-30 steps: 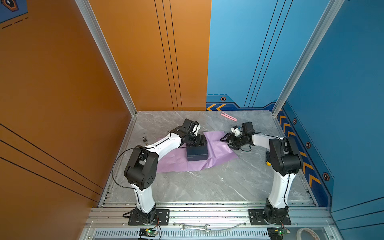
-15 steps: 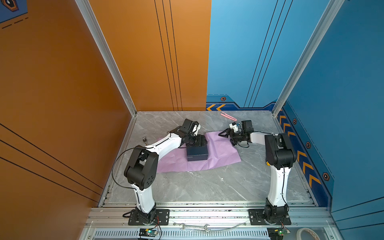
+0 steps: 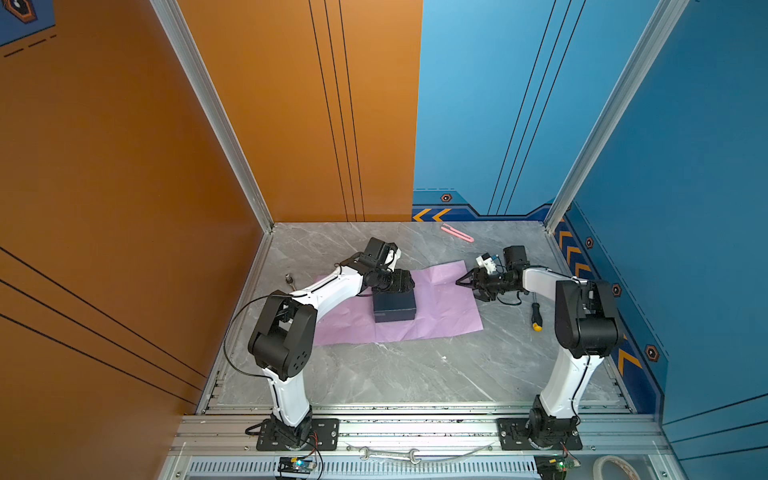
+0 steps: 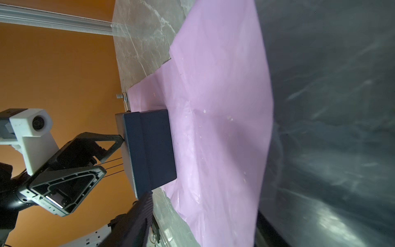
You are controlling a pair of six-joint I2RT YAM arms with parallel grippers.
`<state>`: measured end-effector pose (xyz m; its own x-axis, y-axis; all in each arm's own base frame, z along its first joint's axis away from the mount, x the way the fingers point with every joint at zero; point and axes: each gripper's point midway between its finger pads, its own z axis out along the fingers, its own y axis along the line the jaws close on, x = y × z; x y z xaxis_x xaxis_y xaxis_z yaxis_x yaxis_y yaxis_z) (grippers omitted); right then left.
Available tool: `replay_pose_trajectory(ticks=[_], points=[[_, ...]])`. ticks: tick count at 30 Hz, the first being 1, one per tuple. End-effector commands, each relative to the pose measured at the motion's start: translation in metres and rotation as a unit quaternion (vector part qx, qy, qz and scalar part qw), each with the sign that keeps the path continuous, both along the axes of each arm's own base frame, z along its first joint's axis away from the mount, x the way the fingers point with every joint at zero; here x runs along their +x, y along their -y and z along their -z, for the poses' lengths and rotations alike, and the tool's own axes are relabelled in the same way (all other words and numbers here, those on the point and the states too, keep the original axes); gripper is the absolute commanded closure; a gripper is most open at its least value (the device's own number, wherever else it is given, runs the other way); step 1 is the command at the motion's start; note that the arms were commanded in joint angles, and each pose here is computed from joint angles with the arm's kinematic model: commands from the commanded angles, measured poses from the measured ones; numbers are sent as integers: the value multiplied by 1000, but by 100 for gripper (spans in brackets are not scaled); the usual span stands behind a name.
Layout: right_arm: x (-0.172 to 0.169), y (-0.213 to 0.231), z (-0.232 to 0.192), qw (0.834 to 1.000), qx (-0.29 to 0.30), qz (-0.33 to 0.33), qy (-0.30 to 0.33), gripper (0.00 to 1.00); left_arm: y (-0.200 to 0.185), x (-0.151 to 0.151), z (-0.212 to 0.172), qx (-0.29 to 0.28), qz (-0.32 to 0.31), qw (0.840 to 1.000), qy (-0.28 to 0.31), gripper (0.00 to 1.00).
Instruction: Wrap the gift box in paper
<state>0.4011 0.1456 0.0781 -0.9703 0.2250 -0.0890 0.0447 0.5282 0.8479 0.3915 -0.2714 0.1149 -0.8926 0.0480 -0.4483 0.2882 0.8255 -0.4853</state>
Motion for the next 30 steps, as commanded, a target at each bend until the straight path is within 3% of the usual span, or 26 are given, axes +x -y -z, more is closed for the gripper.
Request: replay_pose_trajectory(ticks=[1, 11, 22, 30], points=[[-12, -3, 5, 1000, 0, -9, -14, 46, -13, -17, 38, 43, -5, 998, -51, 24], [-4, -3, 9, 1000, -26, 2, -9, 67, -7, -14, 22, 32, -1, 999, -37, 24], [-14, 1, -8, 997, -66, 26, 4, 98, -15, -5, -63, -5, -26, 999, 30, 23], [-25, 8, -21, 995, -84, 54, 20, 100, -61, -18, -65, 29, -70, 997, 21, 22]])
